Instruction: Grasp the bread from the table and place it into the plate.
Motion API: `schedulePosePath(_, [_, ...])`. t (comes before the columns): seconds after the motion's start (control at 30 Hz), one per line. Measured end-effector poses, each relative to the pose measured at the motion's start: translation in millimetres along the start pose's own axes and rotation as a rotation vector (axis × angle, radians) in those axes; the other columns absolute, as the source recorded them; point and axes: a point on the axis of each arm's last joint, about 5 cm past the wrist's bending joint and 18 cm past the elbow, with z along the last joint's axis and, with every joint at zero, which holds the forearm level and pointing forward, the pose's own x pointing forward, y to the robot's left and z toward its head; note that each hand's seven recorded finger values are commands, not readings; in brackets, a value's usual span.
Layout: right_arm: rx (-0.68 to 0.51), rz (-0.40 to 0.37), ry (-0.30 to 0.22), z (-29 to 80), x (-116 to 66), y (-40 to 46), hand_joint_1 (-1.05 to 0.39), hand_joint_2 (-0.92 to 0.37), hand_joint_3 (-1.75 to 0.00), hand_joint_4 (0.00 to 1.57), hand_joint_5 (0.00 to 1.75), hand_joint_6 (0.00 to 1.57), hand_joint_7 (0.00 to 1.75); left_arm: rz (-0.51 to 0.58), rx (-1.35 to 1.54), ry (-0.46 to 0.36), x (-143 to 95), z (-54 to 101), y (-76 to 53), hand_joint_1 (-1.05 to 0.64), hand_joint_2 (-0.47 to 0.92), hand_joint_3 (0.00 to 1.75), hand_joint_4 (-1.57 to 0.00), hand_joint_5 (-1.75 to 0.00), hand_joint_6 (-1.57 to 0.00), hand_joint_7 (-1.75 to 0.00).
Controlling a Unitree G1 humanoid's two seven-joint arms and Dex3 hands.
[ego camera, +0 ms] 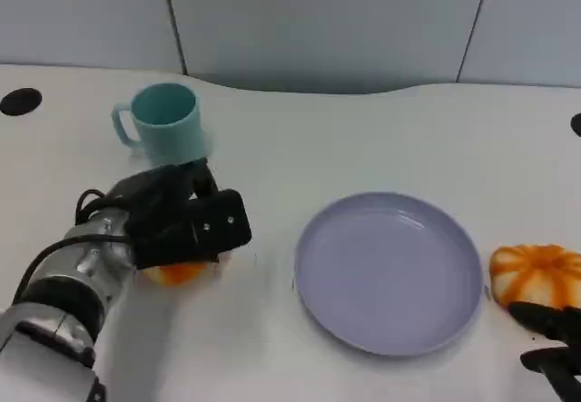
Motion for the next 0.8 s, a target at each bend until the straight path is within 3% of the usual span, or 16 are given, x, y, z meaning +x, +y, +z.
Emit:
schedulePosePath(0.17, [0.003,0.0,0.002,-1.3,1.5,0.5,-0.4,-0.92,-0.45,0.44,0.75,0.66,0.01,0.026,-0.167,-0.027,0.0,1.0,6.7,-0.1,0.81,0.17,-0.83,-1.75,-0.66,-1.75])
schedulePosePath(0.3, [0.009,0.0,-0.001,-1.5,3.9,1.4,-0.4,-0.92,-0.44,0.43,0.75,0.67,0.01,0.05,-0.346,-0.141,0.1,7.7,21.0,-0.18,0.79,0.17,-0.84,-1.75,-0.68,-1.75])
schedulePosePath(0.53, [0.01,0.002,0.0,-1.9,6.3,3.9,-0.4,-0.92,-0.43,0.42,0.75,0.67,0.01,0.051,-0.39,-0.304,0.0,25.1,36.6,-0.12,0.79,0.19,-0.87,-1.75,-0.71,-1.75])
schedulePosePath(0.8, [0.013,0.01,-0.003,-1.7,8.5,8.3,-0.38,-0.92,-0.42,0.43,0.76,0.67,0.01,-0.035,-0.356,-0.388,5.3,50.0,24.8,-0.09,0.77,0.22,-0.88,-1.75,-0.7,-1.75])
